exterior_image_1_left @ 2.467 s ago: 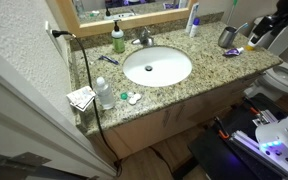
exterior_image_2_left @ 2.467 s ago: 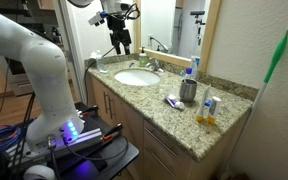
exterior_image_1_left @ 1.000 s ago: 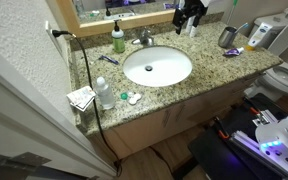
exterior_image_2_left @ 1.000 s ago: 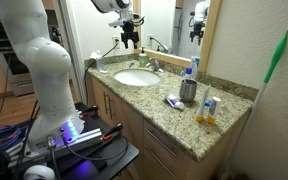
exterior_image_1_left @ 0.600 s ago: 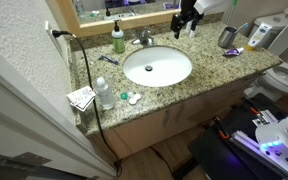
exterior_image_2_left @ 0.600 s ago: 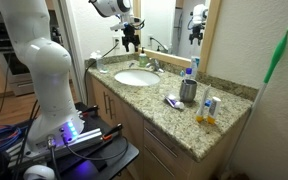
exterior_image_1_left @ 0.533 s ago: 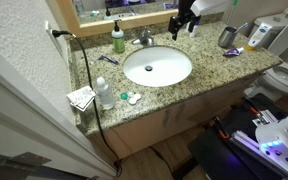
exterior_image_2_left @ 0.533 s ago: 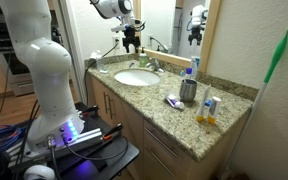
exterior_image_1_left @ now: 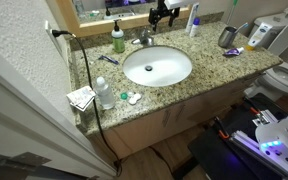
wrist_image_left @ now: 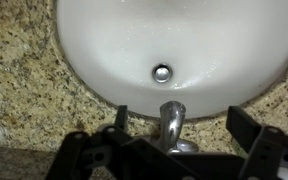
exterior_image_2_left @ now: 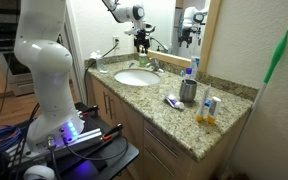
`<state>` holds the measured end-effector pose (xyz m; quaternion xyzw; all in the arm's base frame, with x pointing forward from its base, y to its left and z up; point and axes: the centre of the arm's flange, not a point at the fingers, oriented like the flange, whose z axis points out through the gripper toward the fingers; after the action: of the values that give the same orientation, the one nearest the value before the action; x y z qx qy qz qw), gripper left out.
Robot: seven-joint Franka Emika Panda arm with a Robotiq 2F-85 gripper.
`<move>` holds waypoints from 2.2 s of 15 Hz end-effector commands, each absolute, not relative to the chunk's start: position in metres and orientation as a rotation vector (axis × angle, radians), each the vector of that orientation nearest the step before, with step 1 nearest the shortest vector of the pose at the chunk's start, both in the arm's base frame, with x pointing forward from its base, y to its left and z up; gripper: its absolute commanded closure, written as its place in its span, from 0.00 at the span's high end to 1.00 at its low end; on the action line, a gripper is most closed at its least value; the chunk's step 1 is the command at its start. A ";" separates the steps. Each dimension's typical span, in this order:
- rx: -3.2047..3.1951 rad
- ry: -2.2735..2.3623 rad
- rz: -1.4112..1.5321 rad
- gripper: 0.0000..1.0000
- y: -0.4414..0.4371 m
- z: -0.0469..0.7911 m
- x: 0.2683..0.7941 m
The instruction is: Open the faucet
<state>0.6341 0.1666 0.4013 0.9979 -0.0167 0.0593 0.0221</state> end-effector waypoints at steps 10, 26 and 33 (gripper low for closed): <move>3.155 -0.128 0.130 1.00 0.172 0.332 0.712; 3.103 -0.236 0.281 0.25 0.161 0.333 0.719; 3.192 -0.430 0.399 0.07 0.143 0.374 0.691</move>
<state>0.7248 0.1639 0.3381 0.9904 -0.1023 0.0912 -0.0184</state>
